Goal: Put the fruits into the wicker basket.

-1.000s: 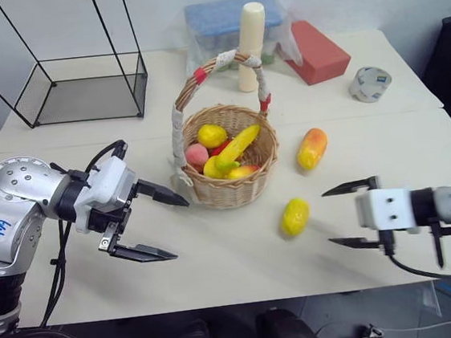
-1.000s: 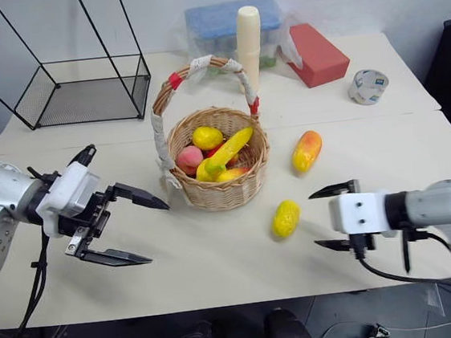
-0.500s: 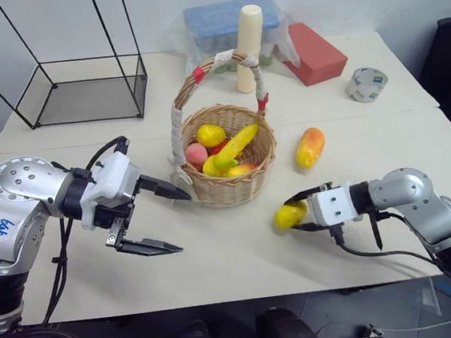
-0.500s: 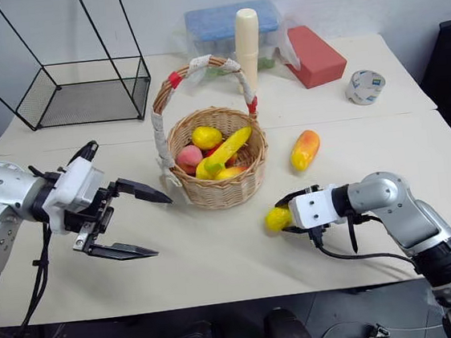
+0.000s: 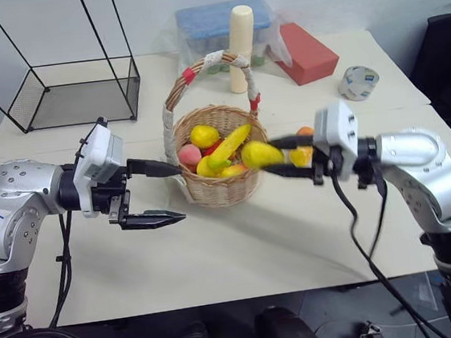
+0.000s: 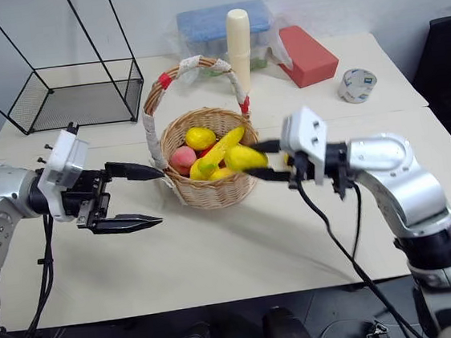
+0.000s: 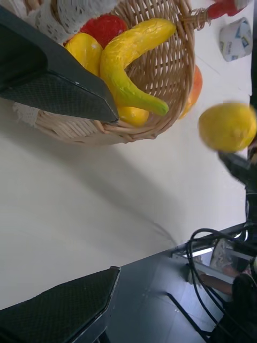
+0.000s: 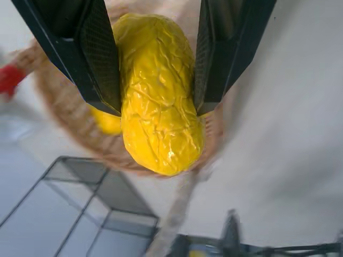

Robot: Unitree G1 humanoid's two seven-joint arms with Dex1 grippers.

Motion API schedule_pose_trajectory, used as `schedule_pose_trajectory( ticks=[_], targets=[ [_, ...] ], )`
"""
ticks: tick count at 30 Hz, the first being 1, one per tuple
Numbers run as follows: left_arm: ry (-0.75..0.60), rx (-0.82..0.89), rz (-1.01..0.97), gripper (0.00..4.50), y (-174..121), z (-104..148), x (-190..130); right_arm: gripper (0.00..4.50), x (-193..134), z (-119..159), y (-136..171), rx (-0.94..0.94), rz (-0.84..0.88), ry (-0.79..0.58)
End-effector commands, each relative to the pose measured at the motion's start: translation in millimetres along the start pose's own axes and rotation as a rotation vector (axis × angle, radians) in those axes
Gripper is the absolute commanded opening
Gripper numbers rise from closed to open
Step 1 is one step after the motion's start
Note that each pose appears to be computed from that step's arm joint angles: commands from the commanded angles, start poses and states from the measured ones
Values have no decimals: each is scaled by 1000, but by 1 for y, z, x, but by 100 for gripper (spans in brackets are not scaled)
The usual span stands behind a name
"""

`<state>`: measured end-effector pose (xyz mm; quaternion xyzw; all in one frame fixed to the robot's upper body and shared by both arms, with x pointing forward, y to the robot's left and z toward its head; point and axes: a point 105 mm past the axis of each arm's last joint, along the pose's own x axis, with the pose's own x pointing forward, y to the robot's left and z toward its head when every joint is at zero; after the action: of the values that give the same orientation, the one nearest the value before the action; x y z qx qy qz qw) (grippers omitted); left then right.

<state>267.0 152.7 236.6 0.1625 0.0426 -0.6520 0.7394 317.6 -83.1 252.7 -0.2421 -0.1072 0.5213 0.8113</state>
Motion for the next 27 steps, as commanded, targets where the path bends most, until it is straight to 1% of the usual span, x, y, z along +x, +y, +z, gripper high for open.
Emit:
schedule_pose_trajectory(
  ticks=[1, 3, 4, 6, 8, 12, 14, 15, 16, 17, 20, 23, 27],
  targets=[
    [-24, 55, 1, 450, -1, 13, 3, 157, 16, -4, -13, 1, -60, 41],
    [-30, 56, 2, 450, -2, 14, 4, 228, 21, -8, -17, -13, -74, 61],
    [-31, 56, 2, 450, -3, 14, 4, 250, 22, -10, -18, -17, -83, 69],
    [-29, 55, 3, 450, -4, 14, 3, 324, 20, -9, -19, -24, -95, 72],
    [-28, 54, 4, 450, -5, 13, 3, 385, 15, -5, -18, -25, -93, 62],
    [-38, 47, 14, 450, -6, 14, 3, 385, -15, 22, -2, 92, -32, -56],
    [-45, 39, 9, 450, -8, 15, 4, 385, -54, 25, -5, 179, -135, -54],
    [-45, 38, 7, 450, -9, 15, 4, 385, -66, 25, -6, 210, -178, -43],
    [-45, 38, 6, 450, -9, 15, 5, 385, -80, 21, -8, 247, -238, -23],
    [-44, 37, 6, 450, -10, 15, 5, 385, -88, 18, -9, 271, -273, -11],
    [-49, 42, 4, 450, -7, 16, 7, 385, -110, -2, -14, 391, -409, 27],
    [-57, 51, -2, 450, -5, 18, 9, 385, -119, -24, -21, 503, -509, 60],
    [-73, 70, -19, 450, -5, 24, 15, 385, -117, -69, -35, 692, -645, 108]
  ],
)
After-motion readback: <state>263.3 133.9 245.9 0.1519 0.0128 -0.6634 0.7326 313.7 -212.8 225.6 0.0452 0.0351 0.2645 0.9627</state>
